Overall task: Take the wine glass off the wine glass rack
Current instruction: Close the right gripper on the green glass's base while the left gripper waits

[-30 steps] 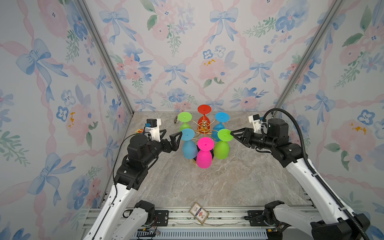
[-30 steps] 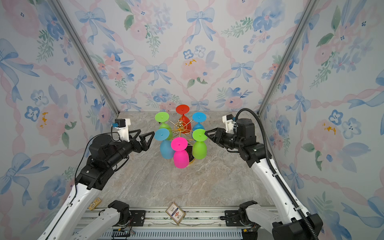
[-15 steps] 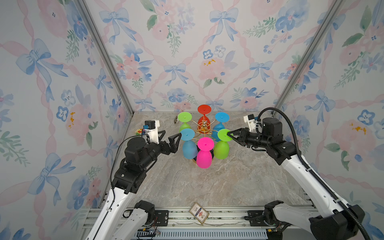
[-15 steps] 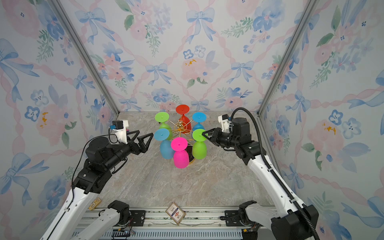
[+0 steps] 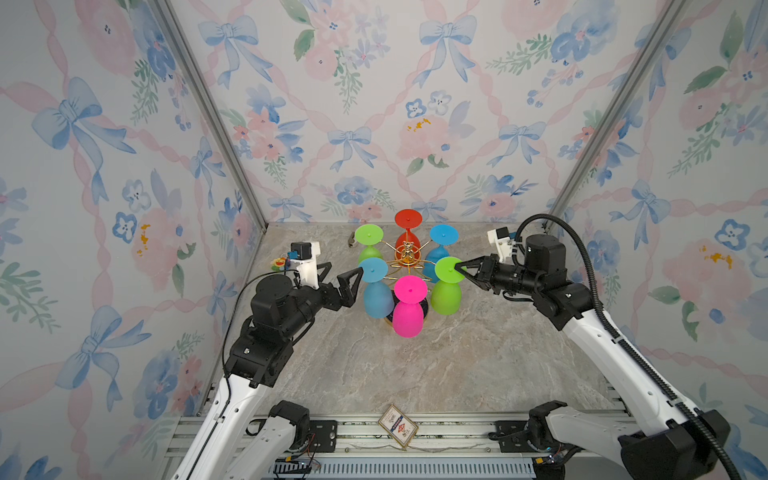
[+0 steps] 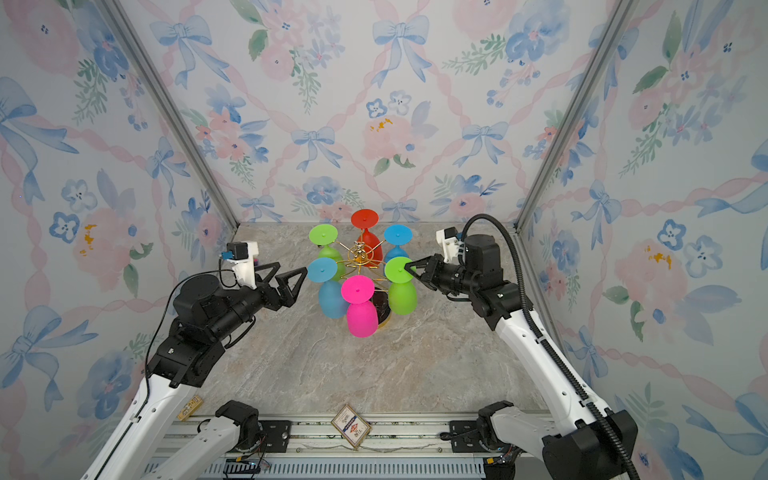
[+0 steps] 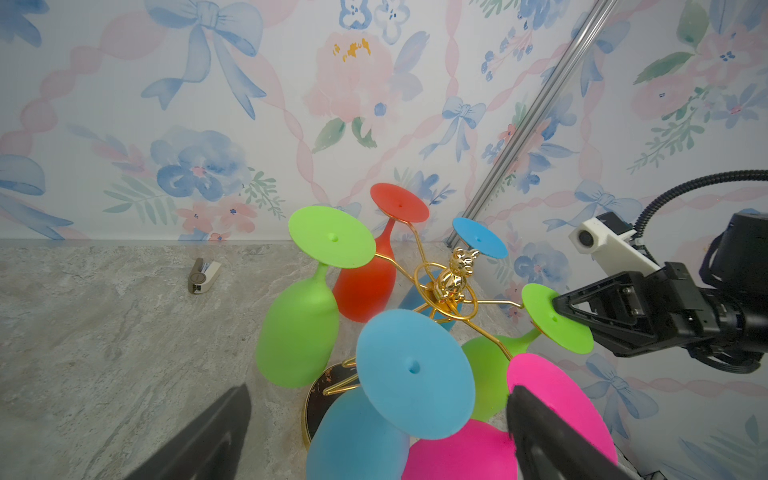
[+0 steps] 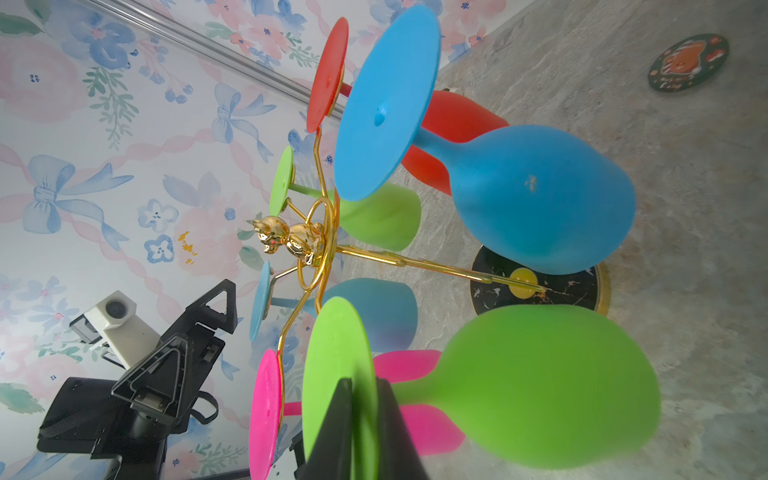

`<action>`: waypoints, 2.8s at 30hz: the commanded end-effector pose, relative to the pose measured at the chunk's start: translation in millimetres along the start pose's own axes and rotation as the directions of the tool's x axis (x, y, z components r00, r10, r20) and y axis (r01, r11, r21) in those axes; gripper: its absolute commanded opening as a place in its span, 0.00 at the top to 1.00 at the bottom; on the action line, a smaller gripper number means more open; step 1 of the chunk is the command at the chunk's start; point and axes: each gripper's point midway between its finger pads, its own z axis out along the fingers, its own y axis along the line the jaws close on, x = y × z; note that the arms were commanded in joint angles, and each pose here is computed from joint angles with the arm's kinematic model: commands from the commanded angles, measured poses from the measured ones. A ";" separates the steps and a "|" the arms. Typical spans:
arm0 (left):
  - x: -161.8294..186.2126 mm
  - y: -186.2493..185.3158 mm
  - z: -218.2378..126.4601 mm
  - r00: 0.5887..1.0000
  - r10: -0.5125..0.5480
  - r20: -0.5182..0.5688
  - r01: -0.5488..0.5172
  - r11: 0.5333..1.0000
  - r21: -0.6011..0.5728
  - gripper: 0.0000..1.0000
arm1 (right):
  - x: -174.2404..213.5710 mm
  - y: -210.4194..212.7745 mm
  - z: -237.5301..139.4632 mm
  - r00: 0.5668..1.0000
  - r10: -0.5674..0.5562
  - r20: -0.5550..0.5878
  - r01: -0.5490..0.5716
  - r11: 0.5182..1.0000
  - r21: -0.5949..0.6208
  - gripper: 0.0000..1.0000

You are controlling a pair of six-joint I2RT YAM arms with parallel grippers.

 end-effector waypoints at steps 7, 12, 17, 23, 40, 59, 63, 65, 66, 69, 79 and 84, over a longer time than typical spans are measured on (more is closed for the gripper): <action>7.4 6.2 2.8 1.000 0.012 -0.015 -0.012 1.000 -0.017 0.02 | 3.6 10.3 -6.8 1.000 -0.023 -0.011 0.023 0.999 -0.023 1.00; 9.5 7.9 5.0 1.000 0.012 -0.023 -0.013 1.000 -0.022 0.02 | -0.1 17.7 -6.3 1.000 -0.005 -0.009 0.004 0.998 -0.065 1.00; 10.8 10.3 5.5 1.000 0.015 -0.023 -0.016 0.999 -0.032 0.02 | 0.7 24.6 -4.2 1.000 0.001 -0.023 -0.004 0.995 -0.099 1.00; 13.4 11.6 7.8 0.999 0.017 -0.032 -0.019 0.999 -0.035 0.02 | 1.7 33.0 -3.4 0.999 -0.016 -0.032 0.012 0.992 -0.125 1.00; 8.2 6.2 -0.5 1.000 0.023 -0.008 -0.023 1.000 -0.017 0.02 | -0.4 44.4 16.4 0.998 -0.020 -0.059 0.010 0.986 -0.169 1.00; 6.3 2.5 2.4 1.000 0.027 -0.016 -0.027 1.000 0.002 0.02 | 11.6 56.5 24.9 0.990 -0.071 -0.120 0.044 0.976 -0.213 1.00; 8.5 3.5 3.3 0.999 0.023 -0.022 -0.023 1.000 0.000 0.02 | 2.9 62.0 25.7 0.994 -0.062 -0.085 0.042 0.974 -0.224 1.00; 8.0 2.9 2.2 1.000 0.023 -0.019 -0.023 1.000 0.002 0.02 | -2.6 64.1 26.6 0.996 -0.053 -0.068 0.036 0.972 -0.232 1.00; 7.7 3.1 1.6 1.000 0.023 -0.017 -0.023 1.000 0.000 0.02 | -5.3 65.2 27.4 0.997 -0.049 -0.061 0.033 0.972 -0.234 1.00; 6.4 2.3 0.3 1.000 0.024 -0.012 -0.024 1.000 0.002 0.02 | -11.5 63.5 30.7 0.998 -0.030 -0.047 0.019 0.972 -0.233 1.00; 7.8 2.9 1.0 1.000 0.027 -0.015 -0.027 1.000 0.001 0.02 | -20.5 59.3 38.3 0.999 -0.006 -0.036 -0.003 0.972 -0.235 1.00; 8.3 3.0 0.8 0.999 0.028 -0.016 -0.028 1.000 0.001 0.02 | -24.9 52.2 41.0 1.000 -0.006 -0.018 0.002 0.977 -0.212 1.00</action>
